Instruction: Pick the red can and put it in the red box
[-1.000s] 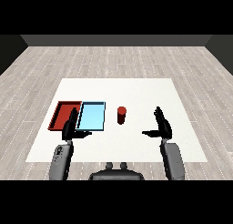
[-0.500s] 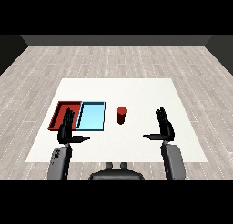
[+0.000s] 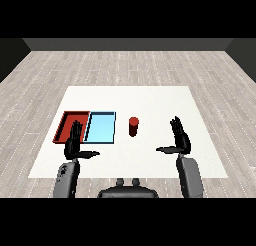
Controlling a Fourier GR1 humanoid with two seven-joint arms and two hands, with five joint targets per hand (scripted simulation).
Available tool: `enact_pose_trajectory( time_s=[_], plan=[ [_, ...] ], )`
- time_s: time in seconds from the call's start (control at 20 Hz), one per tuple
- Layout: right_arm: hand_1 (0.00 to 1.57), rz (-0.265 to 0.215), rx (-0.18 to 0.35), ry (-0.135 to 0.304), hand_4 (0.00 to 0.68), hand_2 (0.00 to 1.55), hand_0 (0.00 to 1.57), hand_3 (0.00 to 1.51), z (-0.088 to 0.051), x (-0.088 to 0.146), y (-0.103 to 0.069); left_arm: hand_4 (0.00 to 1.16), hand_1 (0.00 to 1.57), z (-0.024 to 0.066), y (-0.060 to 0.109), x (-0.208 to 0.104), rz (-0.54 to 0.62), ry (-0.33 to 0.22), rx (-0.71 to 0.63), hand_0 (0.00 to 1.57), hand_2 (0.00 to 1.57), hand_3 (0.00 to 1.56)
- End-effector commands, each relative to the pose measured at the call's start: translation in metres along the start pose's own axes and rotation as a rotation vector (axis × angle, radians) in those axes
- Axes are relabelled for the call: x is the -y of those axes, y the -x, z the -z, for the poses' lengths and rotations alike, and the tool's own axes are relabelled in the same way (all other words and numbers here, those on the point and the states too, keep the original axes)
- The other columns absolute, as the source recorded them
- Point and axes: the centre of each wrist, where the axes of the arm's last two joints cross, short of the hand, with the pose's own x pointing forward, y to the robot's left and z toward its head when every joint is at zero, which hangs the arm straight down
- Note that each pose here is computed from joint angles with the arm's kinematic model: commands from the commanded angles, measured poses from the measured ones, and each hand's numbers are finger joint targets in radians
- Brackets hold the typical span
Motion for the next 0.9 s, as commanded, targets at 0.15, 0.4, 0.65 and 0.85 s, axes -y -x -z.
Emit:
enact_pose_trajectory(
  time_s=[0.15, 0.4, 0.65, 0.85],
  plan=[
    [0.00, 0.044, -0.030, -0.015, 0.000, 0.00, 0.00, 0.00, 0.013, -0.002, 0.011, 0.00, 0.00, -0.0099, -0.005, -0.003, 0.011, 0.006, 0.012, 0.00, 0.00, 0.00],
    [0.00, 0.098, -0.048, 0.005, 0.000, 0.00, 0.00, 0.00, 0.020, -0.022, 0.007, 0.00, 0.00, 0.0052, -0.005, -0.004, 0.002, -0.014, 0.014, 0.00, 0.00, 0.00],
    [0.00, 0.102, -0.080, -0.032, 0.000, 0.00, 0.00, 0.00, 0.031, -0.015, 0.024, 0.00, 0.00, -0.0242, -0.003, 0.009, 0.007, -0.014, 0.024, 0.00, 0.00, 0.00],
    [0.00, 0.117, -0.100, -0.043, 0.000, 0.00, 0.00, 0.00, 0.023, -0.048, 0.027, 0.00, 0.00, -0.0003, 0.005, -0.010, -0.010, -0.001, 0.017, 0.00, 0.00, 0.00]
  ],
)
